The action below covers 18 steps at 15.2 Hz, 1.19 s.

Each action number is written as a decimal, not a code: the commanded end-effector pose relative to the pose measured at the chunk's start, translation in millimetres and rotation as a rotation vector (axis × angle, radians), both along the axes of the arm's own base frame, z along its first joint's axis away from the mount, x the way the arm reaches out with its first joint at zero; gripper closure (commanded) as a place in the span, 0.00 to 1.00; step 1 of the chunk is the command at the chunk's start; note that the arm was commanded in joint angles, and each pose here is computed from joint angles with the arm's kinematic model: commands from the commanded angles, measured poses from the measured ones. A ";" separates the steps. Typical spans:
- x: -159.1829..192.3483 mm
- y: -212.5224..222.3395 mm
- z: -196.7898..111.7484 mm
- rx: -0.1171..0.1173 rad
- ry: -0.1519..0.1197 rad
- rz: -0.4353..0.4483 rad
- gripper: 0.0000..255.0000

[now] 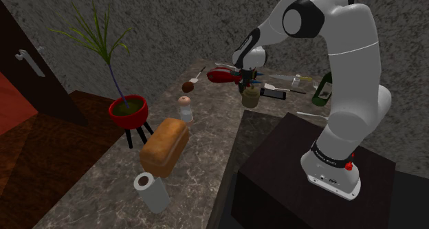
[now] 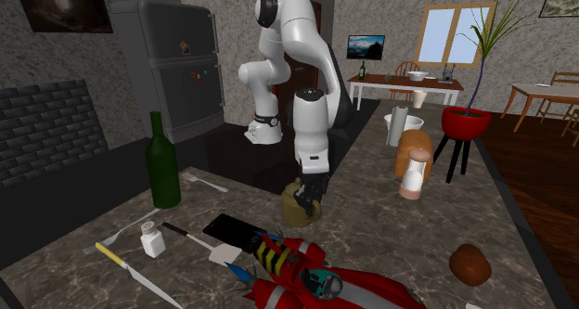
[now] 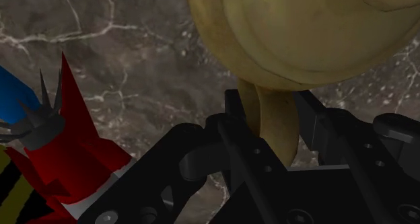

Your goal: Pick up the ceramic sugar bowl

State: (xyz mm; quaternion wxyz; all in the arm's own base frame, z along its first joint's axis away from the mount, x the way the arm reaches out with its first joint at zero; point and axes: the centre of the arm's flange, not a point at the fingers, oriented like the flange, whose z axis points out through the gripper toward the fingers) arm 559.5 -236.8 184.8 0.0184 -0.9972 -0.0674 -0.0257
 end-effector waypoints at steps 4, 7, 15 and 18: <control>-0.5 -1.1 -1.0 0.000 0.001 -0.001 1.00; -0.1 -0.2 -0.5 0.000 0.001 -0.001 1.00; -0.1 -0.2 41.7 0.000 0.001 -0.001 1.00; -0.1 -0.2 57.6 0.000 0.001 -0.001 1.00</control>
